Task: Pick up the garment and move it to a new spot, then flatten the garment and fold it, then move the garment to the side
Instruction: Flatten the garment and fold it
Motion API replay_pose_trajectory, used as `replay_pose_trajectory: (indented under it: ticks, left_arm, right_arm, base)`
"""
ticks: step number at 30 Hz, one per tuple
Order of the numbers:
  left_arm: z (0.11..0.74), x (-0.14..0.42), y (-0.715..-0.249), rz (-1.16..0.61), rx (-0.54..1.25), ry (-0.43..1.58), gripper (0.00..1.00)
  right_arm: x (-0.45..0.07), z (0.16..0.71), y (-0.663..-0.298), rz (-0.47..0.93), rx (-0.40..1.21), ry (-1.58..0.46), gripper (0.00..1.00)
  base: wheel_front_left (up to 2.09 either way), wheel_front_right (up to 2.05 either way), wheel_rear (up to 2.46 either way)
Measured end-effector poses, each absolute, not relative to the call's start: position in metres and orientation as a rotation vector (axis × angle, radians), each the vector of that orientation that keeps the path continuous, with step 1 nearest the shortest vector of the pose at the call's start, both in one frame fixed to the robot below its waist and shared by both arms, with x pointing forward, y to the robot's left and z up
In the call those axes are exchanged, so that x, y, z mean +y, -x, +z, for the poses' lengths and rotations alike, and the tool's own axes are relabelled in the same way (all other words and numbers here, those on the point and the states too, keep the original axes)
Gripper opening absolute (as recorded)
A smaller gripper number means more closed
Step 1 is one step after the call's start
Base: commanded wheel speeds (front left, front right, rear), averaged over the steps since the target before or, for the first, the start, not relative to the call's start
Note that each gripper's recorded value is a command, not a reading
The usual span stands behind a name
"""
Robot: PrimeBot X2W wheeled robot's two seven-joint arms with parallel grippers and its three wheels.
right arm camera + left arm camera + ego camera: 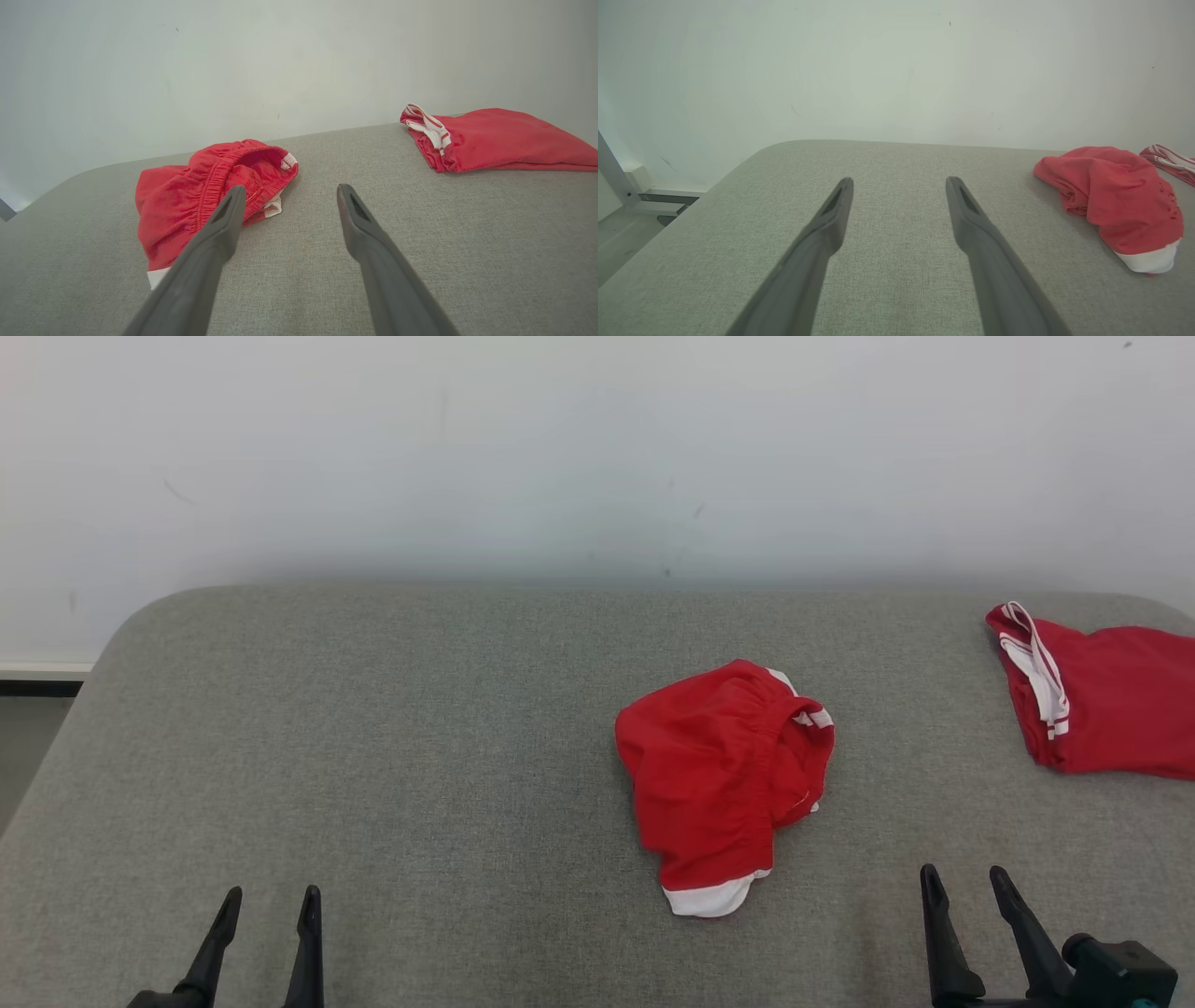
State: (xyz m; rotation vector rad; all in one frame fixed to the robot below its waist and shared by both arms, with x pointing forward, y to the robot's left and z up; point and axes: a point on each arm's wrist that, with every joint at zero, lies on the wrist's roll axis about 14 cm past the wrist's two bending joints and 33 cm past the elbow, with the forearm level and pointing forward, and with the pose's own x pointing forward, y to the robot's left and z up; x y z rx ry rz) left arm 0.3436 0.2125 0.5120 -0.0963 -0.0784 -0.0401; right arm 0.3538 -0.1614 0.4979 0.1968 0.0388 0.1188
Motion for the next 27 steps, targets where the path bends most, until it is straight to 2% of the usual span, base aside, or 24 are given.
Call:
replay_pose_trajectory:
  ticks: [27]
  left_arm:
    - [0.5100,0.2133,-0.3447,-0.033,-0.077,0.100,1.00]
  right_arm:
    - [-0.1576,0.4965,-0.3534,0.131,0.047,-0.196,1.00]
  base:
    - [0.00,0.00,0.00]
